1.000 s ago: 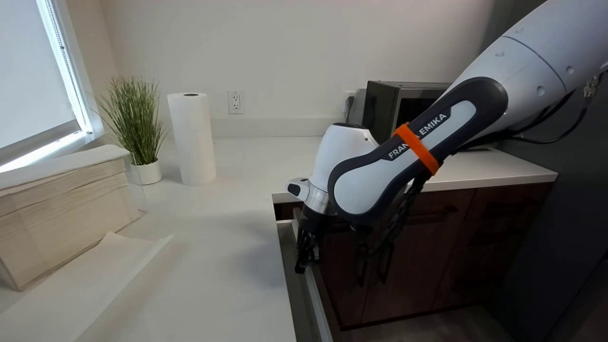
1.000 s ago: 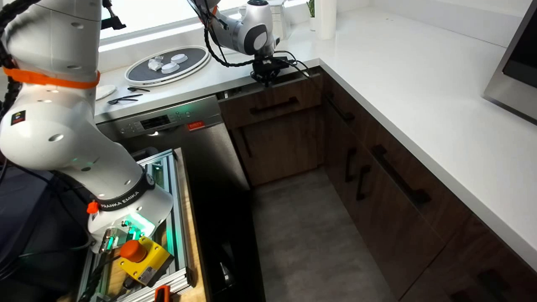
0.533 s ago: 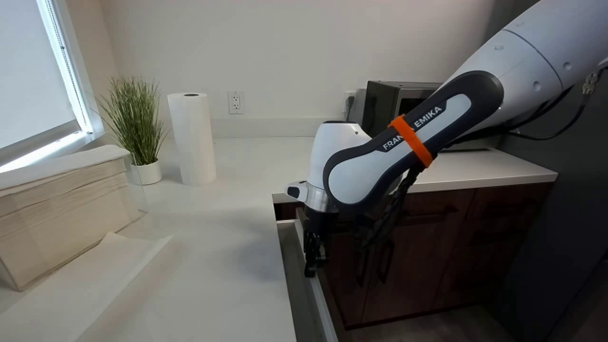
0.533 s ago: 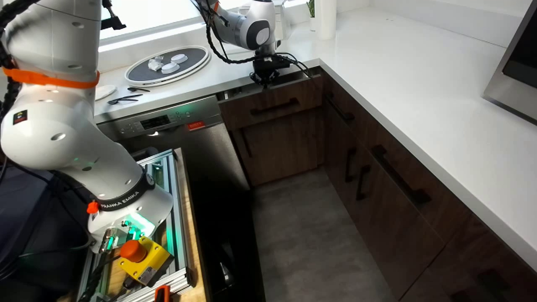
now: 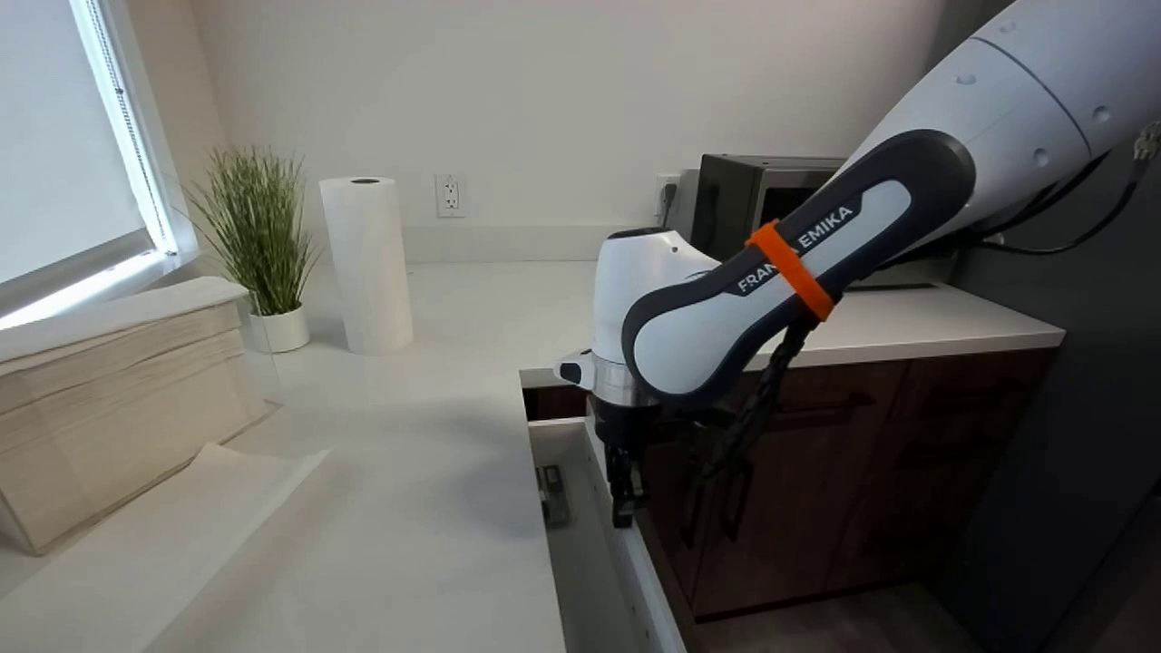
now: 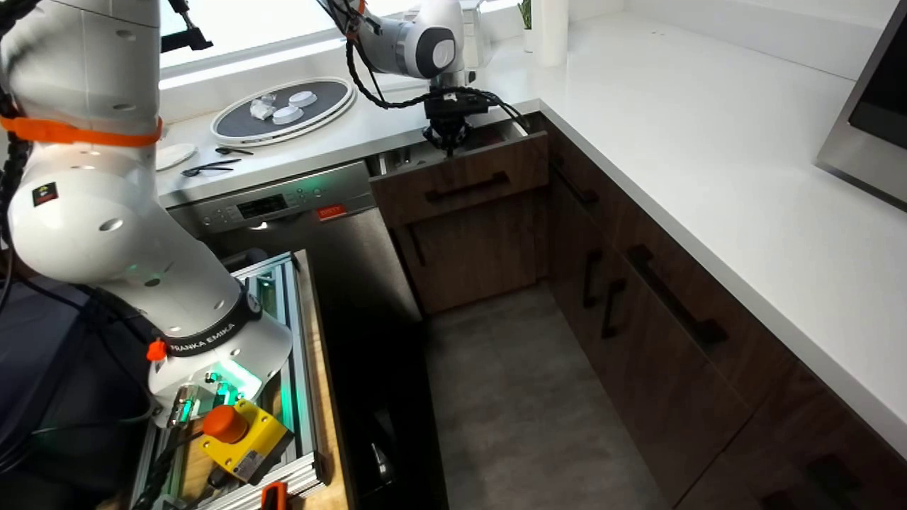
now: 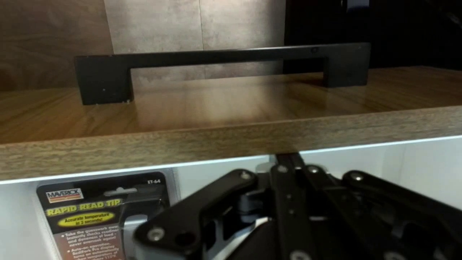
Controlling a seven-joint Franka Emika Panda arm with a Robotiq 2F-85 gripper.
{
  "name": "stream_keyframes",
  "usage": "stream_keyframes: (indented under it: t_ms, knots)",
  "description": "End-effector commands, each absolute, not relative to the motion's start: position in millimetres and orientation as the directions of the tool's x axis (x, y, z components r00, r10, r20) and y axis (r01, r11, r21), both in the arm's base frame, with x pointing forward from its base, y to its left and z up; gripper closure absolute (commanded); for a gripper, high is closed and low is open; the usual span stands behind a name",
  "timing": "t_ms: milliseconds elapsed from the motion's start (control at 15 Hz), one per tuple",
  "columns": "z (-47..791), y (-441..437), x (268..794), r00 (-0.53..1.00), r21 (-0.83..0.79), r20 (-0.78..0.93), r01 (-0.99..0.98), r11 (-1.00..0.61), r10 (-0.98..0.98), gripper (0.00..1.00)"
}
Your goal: Open the drawer
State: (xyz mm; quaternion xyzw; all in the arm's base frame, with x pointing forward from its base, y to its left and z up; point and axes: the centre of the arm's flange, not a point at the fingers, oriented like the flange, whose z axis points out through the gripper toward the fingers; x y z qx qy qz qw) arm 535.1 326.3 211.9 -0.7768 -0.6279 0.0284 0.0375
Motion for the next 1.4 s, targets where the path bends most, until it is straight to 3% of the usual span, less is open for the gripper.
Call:
stream_keyframes:
  t_ms: [0, 1333]
  knots:
    - [213, 306, 509, 0.284, -0.037, -0.136, 0.956, -0.291, 0.949, 1.0]
    - [228, 215, 381, 0.495, 0.045, -0.371, 0.854, -0.518, 0.786, 1.0]
